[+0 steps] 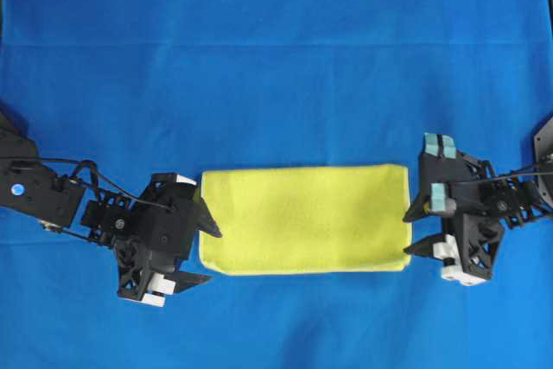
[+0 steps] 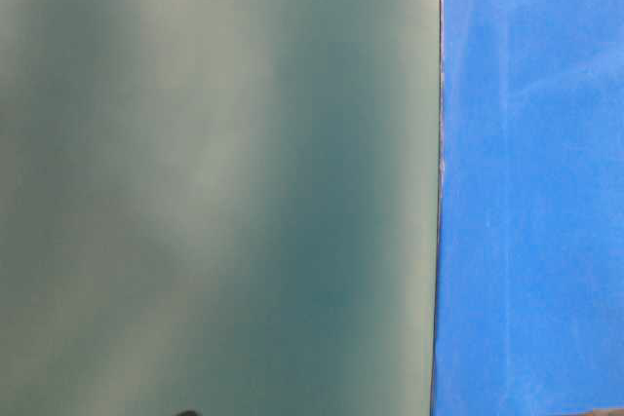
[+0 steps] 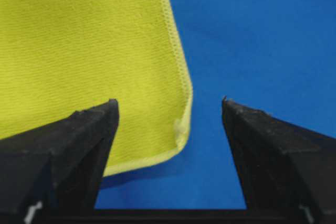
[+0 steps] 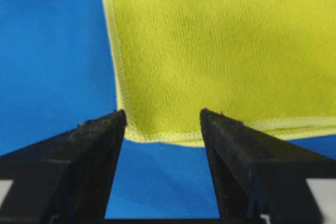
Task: Fold the yellow towel.
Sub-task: 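Open both grippers to release the folded edge, then grasp the left and right ends of the folded towel, then lift the towel and rotate it to lie vertically, right gripper moving up, then lower the towel strip and open both grippers, then withdraw both grippers to the sides of the towel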
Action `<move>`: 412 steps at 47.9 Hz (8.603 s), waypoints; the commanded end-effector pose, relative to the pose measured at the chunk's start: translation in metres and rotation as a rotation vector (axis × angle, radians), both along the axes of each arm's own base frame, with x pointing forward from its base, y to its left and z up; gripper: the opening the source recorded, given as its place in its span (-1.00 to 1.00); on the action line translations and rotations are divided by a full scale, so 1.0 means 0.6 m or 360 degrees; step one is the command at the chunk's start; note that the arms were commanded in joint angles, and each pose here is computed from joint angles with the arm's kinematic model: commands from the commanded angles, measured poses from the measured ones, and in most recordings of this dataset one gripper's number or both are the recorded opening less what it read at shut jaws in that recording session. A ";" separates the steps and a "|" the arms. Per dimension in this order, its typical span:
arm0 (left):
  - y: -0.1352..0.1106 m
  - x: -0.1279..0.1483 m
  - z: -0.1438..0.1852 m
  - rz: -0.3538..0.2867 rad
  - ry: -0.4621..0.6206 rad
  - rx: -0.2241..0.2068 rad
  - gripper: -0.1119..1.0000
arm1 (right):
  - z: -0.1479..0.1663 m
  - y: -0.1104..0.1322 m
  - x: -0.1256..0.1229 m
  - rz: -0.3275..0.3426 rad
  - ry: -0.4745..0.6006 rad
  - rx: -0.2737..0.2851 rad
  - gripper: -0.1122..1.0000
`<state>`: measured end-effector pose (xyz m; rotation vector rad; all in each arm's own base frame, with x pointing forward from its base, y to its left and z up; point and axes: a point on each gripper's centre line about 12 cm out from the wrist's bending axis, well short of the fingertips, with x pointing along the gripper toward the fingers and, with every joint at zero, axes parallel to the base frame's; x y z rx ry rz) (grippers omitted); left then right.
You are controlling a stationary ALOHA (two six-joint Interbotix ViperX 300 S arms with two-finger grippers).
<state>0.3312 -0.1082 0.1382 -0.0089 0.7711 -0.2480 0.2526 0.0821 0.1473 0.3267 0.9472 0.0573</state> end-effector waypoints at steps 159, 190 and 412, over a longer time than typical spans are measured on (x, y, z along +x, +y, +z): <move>0.065 0.074 0.146 0.0091 -0.0252 0.0080 -0.70 | 0.156 -0.318 0.028 -0.0866 -0.0204 -0.0546 -0.73; -0.028 0.197 0.143 -0.0167 -0.0372 0.0198 -0.70 | 0.181 -0.411 0.134 -0.0825 -0.0368 -0.0680 -0.73; 0.192 -0.004 0.174 0.0496 -0.0868 -0.0056 0.75 | 0.206 -0.205 -0.040 -0.0359 -0.0966 -0.0560 0.38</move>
